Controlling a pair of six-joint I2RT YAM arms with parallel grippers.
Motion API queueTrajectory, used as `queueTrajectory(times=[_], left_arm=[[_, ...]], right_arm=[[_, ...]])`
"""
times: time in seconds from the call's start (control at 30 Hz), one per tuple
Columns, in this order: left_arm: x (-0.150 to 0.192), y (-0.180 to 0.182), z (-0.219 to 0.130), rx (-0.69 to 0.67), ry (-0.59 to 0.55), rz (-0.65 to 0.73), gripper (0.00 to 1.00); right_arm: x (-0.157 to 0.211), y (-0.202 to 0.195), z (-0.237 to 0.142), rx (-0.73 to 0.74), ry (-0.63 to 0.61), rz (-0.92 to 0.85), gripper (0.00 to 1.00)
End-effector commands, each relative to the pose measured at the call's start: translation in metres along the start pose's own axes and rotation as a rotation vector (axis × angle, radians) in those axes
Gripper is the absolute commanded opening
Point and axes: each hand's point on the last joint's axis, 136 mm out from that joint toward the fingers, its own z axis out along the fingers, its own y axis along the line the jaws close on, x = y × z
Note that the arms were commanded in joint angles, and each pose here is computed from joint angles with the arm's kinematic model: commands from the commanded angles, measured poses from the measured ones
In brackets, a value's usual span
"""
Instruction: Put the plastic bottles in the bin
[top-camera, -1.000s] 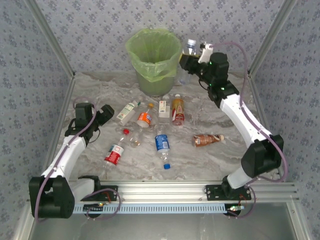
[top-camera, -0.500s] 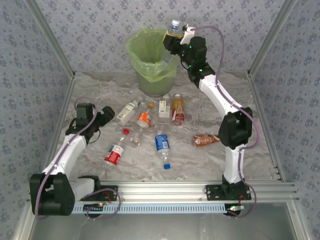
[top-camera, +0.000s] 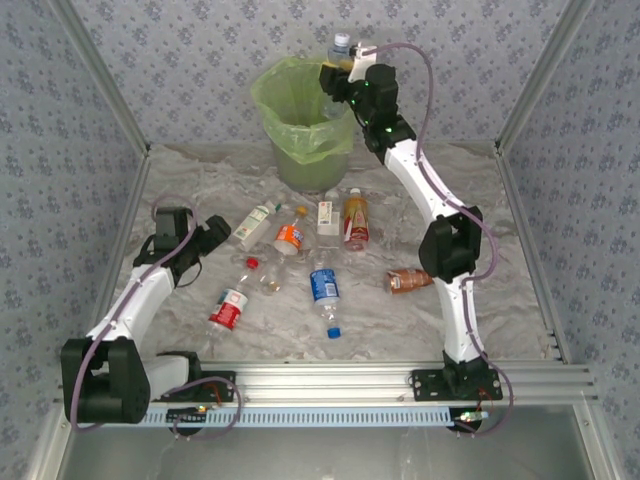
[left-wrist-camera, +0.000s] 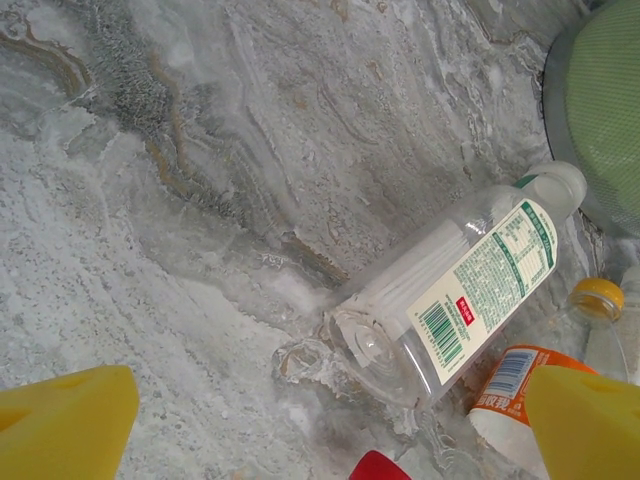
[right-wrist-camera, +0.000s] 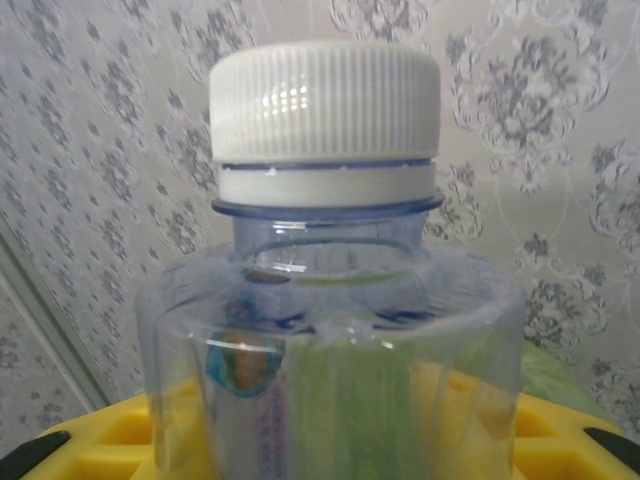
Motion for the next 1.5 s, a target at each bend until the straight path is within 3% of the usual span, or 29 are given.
queueTrajectory(times=[0.0, 0.97, 1.17, 1.47], left_arm=[[-0.011, -0.006, -0.005, 0.003, -0.022, 0.020, 0.99], [-0.009, -0.007, -0.004, 0.005, 0.001, 0.016, 0.99], [-0.004, -0.004, -0.006, -0.021, 0.034, 0.040, 0.99], [0.019, 0.011, -0.019, -0.080, 0.132, 0.070, 0.99]], right_arm=[[0.014, 0.001, 0.003, 0.003, 0.061, -0.067, 0.50], [0.062, -0.012, -0.029, 0.086, 0.367, -0.140, 0.61], [0.054, -0.009, -0.033, 0.090, 0.358, -0.142, 0.68], [0.018, 0.008, -0.057, 0.063, 0.340, -0.180, 0.70]])
